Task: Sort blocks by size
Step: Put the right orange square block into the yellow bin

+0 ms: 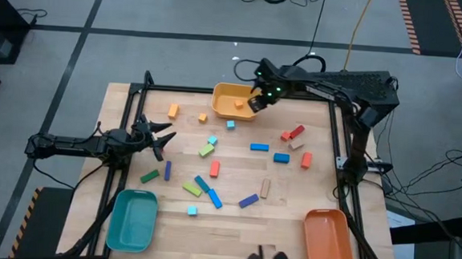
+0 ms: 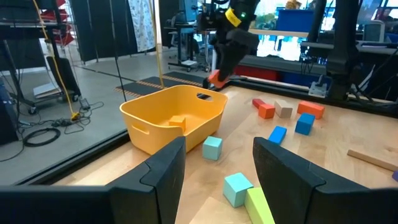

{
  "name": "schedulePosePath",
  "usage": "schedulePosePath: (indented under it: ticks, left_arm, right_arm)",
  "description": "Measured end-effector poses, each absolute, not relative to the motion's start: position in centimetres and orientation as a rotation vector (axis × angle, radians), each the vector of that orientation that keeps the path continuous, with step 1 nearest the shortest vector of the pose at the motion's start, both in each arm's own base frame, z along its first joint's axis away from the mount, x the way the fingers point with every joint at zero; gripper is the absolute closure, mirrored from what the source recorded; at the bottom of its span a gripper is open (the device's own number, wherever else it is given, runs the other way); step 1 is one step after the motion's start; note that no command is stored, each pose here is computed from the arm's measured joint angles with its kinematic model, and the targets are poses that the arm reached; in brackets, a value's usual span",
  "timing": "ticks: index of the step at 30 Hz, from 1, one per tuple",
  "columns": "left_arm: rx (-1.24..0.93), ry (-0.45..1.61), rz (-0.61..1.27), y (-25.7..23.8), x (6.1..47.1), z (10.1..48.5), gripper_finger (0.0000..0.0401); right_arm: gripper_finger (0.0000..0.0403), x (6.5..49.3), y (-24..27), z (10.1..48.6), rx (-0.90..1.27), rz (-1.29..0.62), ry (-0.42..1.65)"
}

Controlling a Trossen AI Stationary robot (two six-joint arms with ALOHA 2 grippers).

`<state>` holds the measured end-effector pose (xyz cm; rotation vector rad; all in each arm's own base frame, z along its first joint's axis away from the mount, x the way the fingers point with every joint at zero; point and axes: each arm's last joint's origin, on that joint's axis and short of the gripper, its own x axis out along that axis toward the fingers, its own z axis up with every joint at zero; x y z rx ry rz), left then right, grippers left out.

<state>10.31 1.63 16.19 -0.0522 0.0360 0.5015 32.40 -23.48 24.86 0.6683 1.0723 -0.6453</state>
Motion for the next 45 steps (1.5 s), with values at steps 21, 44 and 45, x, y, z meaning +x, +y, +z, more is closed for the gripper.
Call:
schedulePosePath:
  ticks: [21,44,45]
  left_arm:
    - [-0.055,0.041,0.502,1.6,10.3,16.1,0.0210]
    - [-0.053,0.052,0.534,1.7,10.3,16.0,0.0210]
    - [-0.054,0.053,0.537,1.7,10.3,16.0,0.0210]
  right_arm:
    - [0.0282,41.7,-26.6,20.9,0.513,-0.530,1.015]
    - [0.0226,42.8,-26.8,18.7,0.394,-0.590,1.039]
    - [0.0224,42.9,-26.7,18.7,0.392,-0.589,1.039]
